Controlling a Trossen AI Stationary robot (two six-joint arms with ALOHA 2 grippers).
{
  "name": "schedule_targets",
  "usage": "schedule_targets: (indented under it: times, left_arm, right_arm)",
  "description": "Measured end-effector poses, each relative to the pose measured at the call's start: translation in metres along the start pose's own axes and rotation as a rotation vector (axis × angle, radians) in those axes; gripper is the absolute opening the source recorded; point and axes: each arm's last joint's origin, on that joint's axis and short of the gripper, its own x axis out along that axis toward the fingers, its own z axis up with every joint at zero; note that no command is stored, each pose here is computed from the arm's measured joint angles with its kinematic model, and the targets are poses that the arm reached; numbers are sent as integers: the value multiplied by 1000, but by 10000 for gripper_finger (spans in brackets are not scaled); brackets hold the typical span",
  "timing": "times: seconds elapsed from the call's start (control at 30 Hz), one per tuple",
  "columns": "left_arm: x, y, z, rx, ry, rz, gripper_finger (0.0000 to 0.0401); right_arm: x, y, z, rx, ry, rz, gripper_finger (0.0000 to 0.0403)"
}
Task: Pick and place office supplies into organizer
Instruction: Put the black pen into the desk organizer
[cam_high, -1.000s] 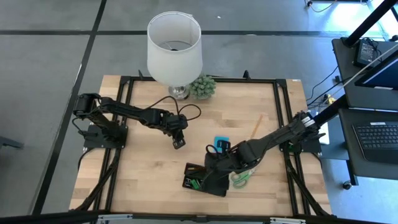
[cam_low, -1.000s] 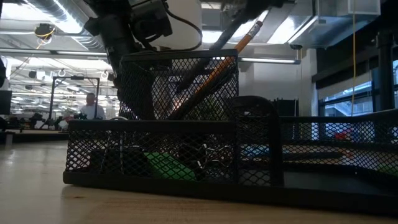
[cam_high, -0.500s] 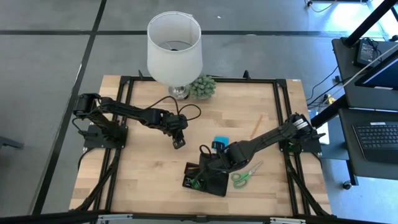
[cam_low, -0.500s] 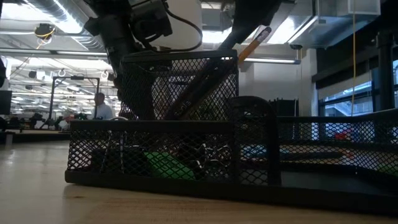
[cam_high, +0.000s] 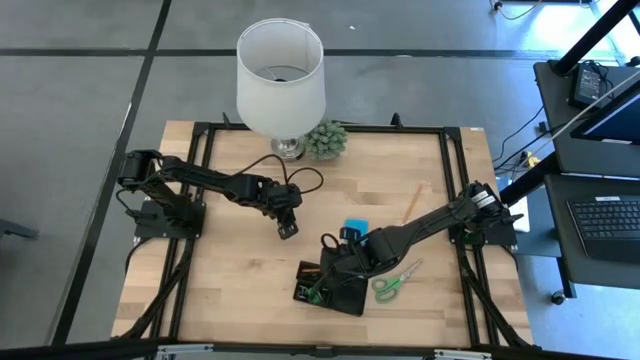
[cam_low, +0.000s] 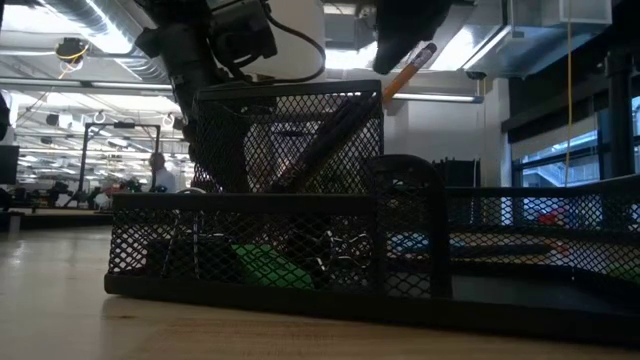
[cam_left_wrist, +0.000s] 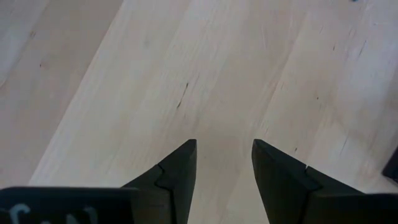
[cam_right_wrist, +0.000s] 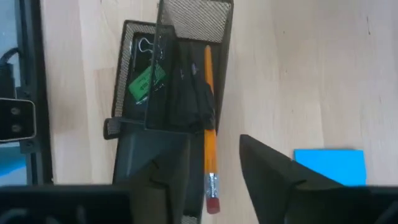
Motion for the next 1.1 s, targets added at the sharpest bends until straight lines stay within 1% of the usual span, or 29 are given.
schedule_targets:
  times: [0.07,0.2,0.33,0.4,0.47,0.6,0.67,0.8,0.93,1.0,1.1]
  left_arm:
    - [0,0,0,0,0,0,148]
    - [0,0,0,0,0,0,148]
    - [0,0,0,0,0,0,148]
    - [0,0,0,0,1,0,148]
    - [0,0,0,-1,1,0,148]
    - [0,-3,-2,11,3,-5,148]
    - [0,-6,-3,18,4,-9,148]
    - [-1,-9,-4,31,-1,-2,148]
    - [-1,-11,-5,38,-17,29,148]
    - [-1,-11,-5,39,-18,32,148]
    - [-1,-11,-5,25,-19,32,148]
  right_arm:
    - [-5,-2,-1,-7,29,-20,155]
    - [-31,-4,4,-69,57,-37,162]
    - [-55,-8,3,-196,111,-55,158]
    - [-66,-14,-2,-242,143,-65,155]
    - [-76,-19,-10,-261,152,-67,153]
    - [-90,-34,-28,-267,101,-49,149]
    - [-91,-45,-41,-256,73,-41,147]
    - [-84,-70,-74,-222,57,-45,143]
    - [-59,-92,-112,-178,70,-61,137]
    - [-45,-98,-128,-192,69,-61,135]
    - [-22,-102,-145,-257,78,-58,135]
